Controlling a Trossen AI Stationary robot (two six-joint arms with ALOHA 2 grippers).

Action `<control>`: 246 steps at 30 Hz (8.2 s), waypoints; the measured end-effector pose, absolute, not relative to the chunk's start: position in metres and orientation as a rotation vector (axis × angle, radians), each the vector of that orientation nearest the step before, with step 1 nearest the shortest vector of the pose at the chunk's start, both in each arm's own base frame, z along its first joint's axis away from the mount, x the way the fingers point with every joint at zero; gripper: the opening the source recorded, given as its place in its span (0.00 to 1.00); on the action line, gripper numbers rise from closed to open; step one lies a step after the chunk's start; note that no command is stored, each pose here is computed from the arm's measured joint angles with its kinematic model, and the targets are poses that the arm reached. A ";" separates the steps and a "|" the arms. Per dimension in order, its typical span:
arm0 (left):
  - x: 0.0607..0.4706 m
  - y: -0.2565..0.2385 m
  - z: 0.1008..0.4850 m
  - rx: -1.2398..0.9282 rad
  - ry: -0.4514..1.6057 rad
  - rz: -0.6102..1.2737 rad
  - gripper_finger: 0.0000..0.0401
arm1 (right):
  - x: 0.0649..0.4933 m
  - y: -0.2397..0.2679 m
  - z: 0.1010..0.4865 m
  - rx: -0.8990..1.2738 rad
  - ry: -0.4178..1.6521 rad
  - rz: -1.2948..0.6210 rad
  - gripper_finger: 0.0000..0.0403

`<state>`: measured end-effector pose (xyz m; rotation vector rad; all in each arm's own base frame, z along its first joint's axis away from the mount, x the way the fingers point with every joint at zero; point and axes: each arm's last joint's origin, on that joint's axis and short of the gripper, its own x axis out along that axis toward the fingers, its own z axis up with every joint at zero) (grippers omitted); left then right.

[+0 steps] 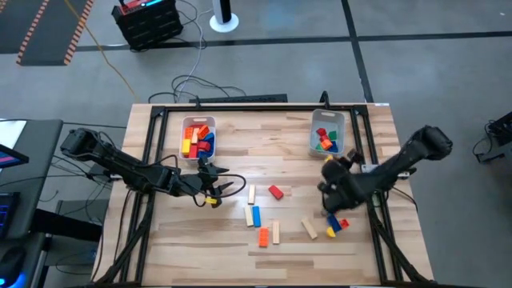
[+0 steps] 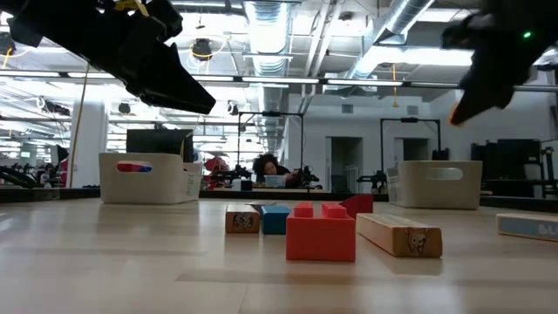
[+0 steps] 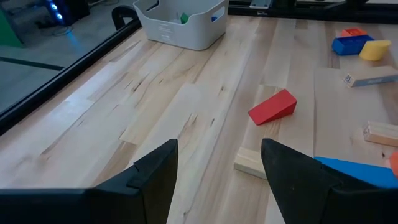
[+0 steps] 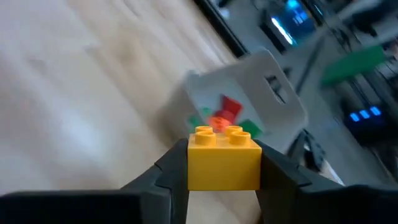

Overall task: Sort blocks by size
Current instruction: Put the small yellow game piece into the gray bin, then put the large red block into the white bin

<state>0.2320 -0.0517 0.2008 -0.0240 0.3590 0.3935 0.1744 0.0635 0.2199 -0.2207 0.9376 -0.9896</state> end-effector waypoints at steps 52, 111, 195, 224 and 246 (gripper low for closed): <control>0.230 -0.050 0.196 0.006 0.408 0.402 0.56 | 0.174 -0.150 0.230 0.206 1.162 -0.872 0.64; 0.229 -0.055 0.196 -0.100 0.392 0.378 0.56 | 0.291 0.107 0.111 0.207 0.555 -0.552 0.64; 0.252 -0.067 0.186 0.354 0.354 0.149 0.56 | 0.257 0.032 0.238 0.288 0.447 -0.203 0.39; 0.295 -0.082 0.180 0.673 0.267 0.145 0.27 | 0.328 0.051 0.202 0.365 0.387 0.013 0.40; 0.294 -0.082 0.180 0.562 0.258 0.150 0.03 | 0.315 0.027 0.222 0.380 0.401 -0.043 0.62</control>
